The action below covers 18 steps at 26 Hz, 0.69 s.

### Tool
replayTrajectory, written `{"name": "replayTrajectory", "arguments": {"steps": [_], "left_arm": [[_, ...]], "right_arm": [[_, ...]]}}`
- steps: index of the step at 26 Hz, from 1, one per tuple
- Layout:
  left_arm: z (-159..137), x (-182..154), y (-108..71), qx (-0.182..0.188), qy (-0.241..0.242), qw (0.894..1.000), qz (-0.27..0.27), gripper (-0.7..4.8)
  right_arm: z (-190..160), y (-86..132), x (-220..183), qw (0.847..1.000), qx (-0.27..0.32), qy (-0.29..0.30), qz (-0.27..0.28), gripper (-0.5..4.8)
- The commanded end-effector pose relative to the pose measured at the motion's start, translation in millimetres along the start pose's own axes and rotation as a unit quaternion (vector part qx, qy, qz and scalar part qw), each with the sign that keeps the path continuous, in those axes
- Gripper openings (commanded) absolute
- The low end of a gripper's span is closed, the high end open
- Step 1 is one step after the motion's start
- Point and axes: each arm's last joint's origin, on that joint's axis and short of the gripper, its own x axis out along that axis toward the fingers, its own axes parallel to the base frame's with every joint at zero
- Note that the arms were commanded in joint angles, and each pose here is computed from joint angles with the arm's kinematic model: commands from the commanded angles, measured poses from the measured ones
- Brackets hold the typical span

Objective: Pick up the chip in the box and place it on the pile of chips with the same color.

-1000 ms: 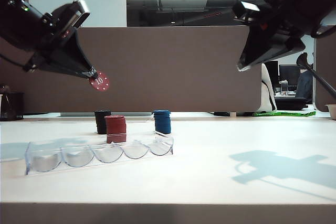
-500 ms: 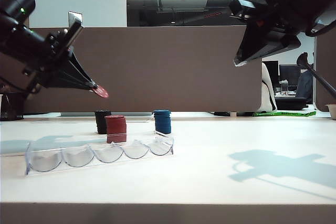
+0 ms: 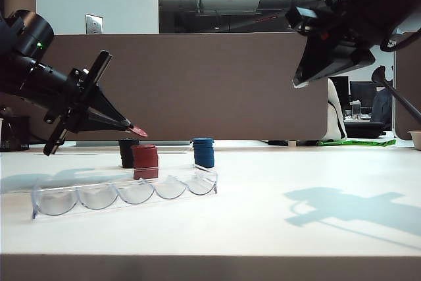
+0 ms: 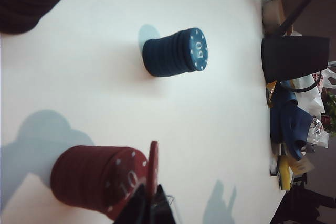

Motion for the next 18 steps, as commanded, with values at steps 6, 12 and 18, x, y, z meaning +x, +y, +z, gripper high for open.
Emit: {"name": "replayTrajectory", "arguments": {"steps": [6,12,18], "left_arm": [[3.8,-0.7,-6.1,0.008,-0.005,1.000,-0.026,-0.06],[3.6,-0.7,-5.8,0.007,-0.005,1.000,-0.023,-0.06],[3.6,1.1,-2.7,0.004,-0.011,1.000,-0.013,-0.06]], "right_arm": [[4.7,-1.2,2.5,1.000,-0.002,-0.023,-0.003,-0.06],[4.4,-1.2,5.4,1.000,-0.003,-0.024,-0.003,-0.06],[3.8,-1.2,7.0,1.000,-0.002,-0.023,-0.003,-0.06]]}}
